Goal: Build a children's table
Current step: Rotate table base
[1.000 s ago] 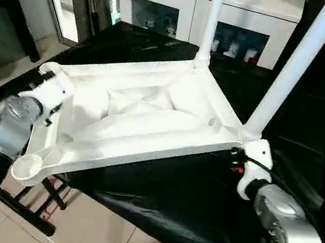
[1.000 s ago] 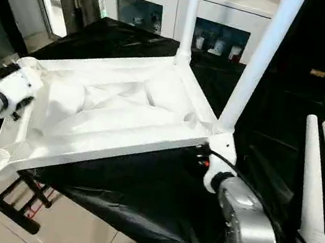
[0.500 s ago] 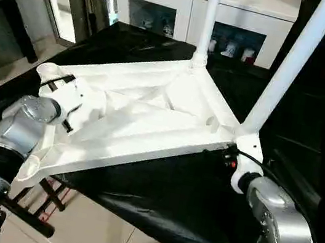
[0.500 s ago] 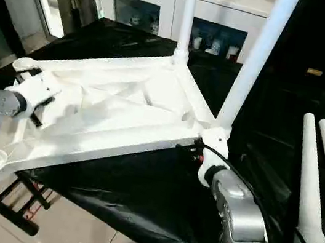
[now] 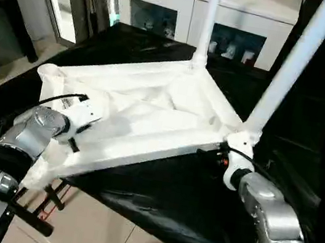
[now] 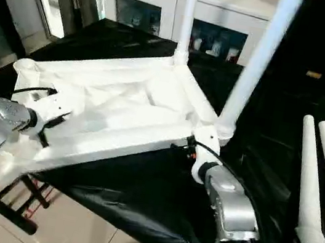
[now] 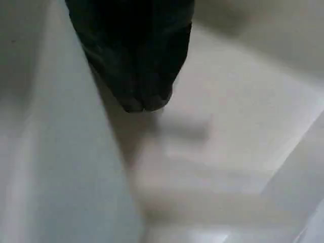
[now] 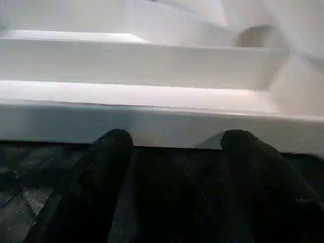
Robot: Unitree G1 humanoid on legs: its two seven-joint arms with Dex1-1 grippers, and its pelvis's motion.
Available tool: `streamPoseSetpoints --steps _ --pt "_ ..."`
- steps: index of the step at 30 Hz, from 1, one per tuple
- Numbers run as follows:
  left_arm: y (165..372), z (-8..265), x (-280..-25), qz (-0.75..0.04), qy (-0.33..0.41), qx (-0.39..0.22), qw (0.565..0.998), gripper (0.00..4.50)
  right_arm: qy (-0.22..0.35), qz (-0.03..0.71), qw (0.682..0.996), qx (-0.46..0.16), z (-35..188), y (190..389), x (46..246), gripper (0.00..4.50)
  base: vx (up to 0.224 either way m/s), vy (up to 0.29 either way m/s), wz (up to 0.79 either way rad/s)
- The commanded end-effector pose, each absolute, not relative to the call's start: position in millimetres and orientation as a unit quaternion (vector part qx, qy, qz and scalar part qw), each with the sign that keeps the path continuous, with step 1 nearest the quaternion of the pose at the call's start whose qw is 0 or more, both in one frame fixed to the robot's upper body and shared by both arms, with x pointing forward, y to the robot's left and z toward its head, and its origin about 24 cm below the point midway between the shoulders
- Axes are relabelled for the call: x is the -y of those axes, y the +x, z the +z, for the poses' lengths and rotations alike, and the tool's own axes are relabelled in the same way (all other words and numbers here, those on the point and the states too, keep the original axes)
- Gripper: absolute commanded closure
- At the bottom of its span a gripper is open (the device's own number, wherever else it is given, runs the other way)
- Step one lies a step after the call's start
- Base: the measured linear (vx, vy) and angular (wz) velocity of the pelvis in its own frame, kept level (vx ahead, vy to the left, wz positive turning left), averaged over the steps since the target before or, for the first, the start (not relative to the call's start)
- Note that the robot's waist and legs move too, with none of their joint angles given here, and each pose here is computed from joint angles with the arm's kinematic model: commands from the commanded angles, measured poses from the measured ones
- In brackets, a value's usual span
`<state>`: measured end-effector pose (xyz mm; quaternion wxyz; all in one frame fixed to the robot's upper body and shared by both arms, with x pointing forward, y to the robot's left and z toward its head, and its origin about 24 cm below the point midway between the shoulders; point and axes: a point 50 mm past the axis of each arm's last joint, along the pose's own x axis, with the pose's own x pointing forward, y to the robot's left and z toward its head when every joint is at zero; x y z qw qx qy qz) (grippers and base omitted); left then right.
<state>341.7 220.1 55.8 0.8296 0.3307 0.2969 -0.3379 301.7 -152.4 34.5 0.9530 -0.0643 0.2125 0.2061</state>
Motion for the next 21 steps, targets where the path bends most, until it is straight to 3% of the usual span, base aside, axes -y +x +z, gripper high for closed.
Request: streamPoseSetpoints --steps 1,7,21 --pt "344 64 -202 -0.388 0.325 -0.267 0.82 4.5 -0.066 0.217 0.953 -0.201 39 304.9 147.3 1.53 0.0 0.0 0.0" --pt "329 81 -166 -0.549 0.255 -0.216 0.766 4.5 -0.077 0.212 0.954 -0.198 41 308.7 152.0 1.62 0.0 0.0 0.0" --pt "328 81 -106 -0.664 0.212 -0.208 0.686 4.5 -0.087 0.207 0.955 -0.194 47 311.4 163.9 1.62 0.0 0.0 0.0"
